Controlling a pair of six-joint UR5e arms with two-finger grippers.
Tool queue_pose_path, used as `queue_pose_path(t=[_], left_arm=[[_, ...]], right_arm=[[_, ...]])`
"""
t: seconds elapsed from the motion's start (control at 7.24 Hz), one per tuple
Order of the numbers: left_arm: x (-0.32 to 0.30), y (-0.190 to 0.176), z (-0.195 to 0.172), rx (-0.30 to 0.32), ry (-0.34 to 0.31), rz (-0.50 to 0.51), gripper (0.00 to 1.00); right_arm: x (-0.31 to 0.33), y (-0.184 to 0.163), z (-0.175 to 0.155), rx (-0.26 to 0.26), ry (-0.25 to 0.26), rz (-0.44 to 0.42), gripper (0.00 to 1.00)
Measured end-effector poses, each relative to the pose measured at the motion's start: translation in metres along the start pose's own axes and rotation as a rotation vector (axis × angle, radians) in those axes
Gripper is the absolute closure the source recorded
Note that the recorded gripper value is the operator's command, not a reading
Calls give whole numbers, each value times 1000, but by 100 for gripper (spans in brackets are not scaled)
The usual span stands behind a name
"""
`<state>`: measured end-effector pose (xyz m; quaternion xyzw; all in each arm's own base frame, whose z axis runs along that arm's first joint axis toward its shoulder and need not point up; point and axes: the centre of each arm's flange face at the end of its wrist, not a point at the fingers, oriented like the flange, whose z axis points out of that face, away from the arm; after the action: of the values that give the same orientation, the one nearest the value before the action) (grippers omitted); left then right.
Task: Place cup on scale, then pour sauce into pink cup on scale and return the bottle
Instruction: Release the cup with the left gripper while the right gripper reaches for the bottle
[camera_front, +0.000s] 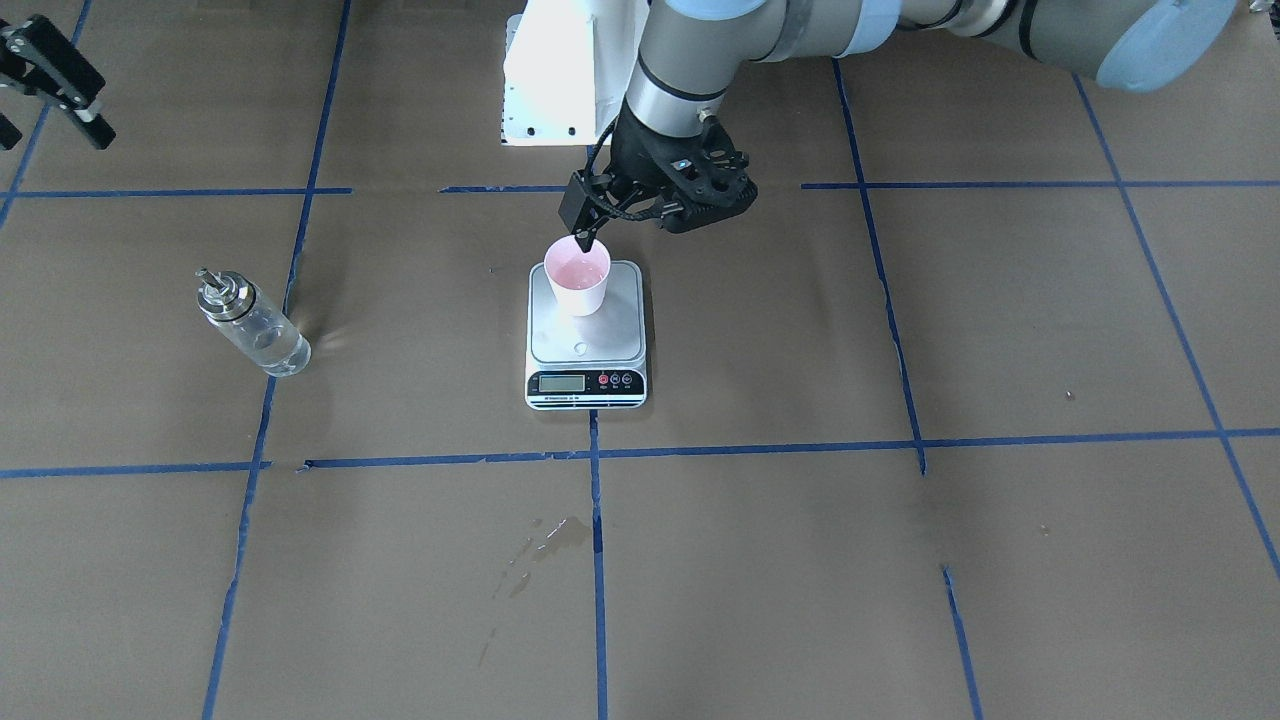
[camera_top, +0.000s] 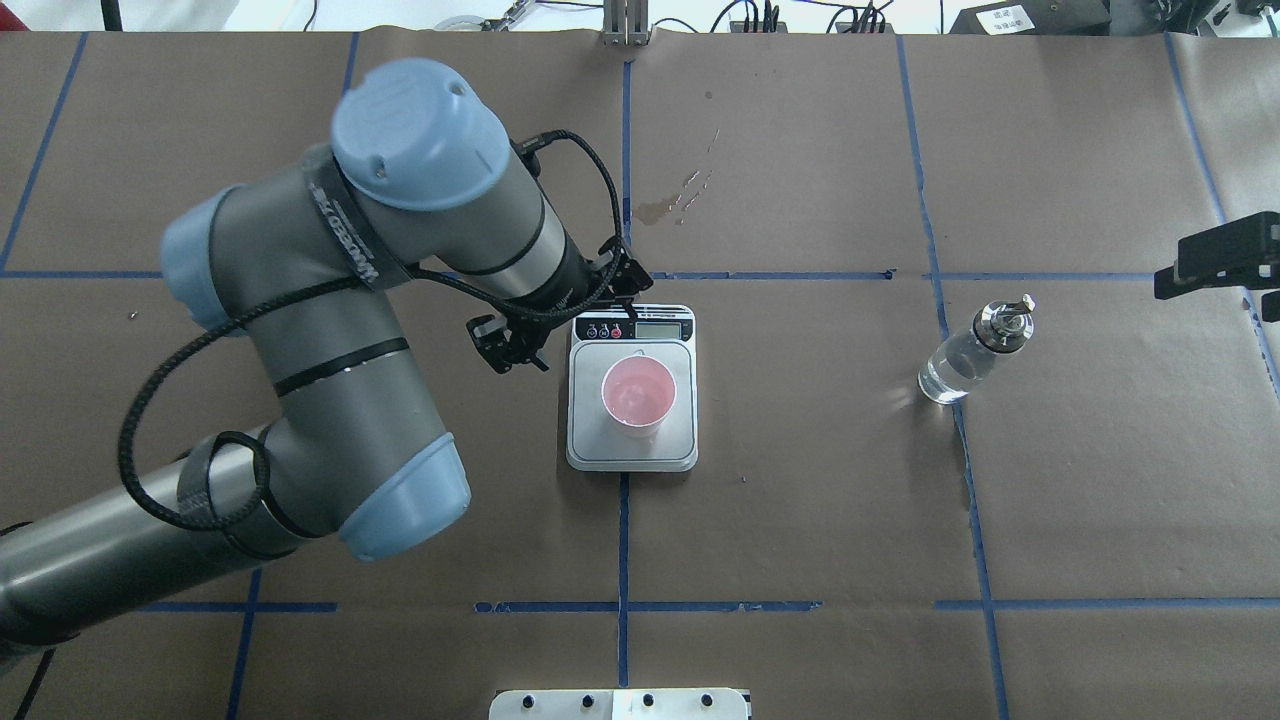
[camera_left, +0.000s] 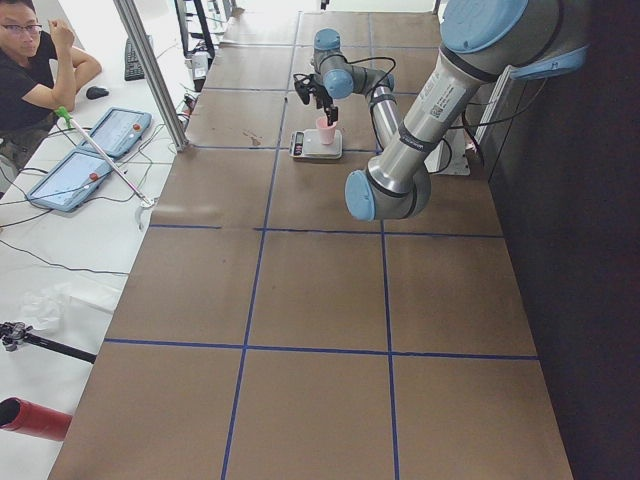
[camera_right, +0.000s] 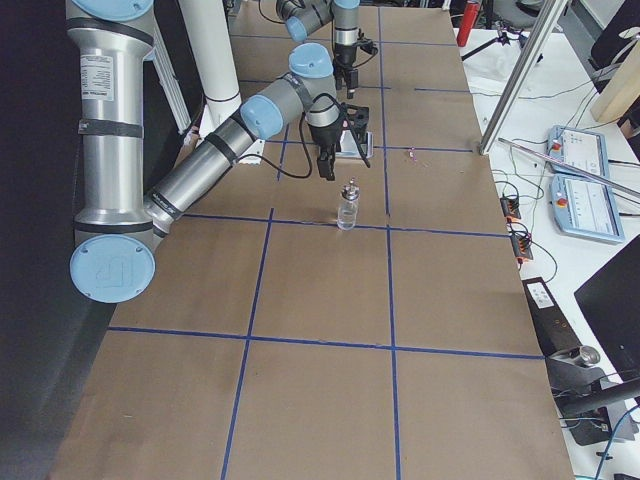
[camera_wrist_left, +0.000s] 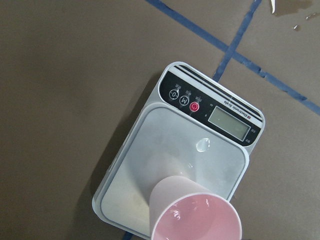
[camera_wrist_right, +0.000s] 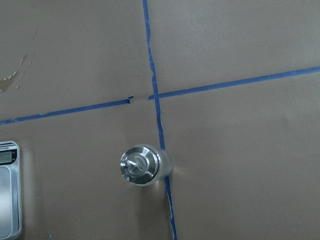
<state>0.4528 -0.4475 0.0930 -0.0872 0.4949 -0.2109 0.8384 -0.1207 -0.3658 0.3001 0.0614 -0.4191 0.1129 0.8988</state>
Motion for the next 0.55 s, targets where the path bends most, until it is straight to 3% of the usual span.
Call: queue_pose_path(t=[0.28,0.55], left_arm=[[-9,-44,-48,17,32,40,0],[-45,-82,-80,62,18,158,0]], right_arm=[[-43,53,30,93,80,-2,0],[-68,93,70,216,145,-75,0]])
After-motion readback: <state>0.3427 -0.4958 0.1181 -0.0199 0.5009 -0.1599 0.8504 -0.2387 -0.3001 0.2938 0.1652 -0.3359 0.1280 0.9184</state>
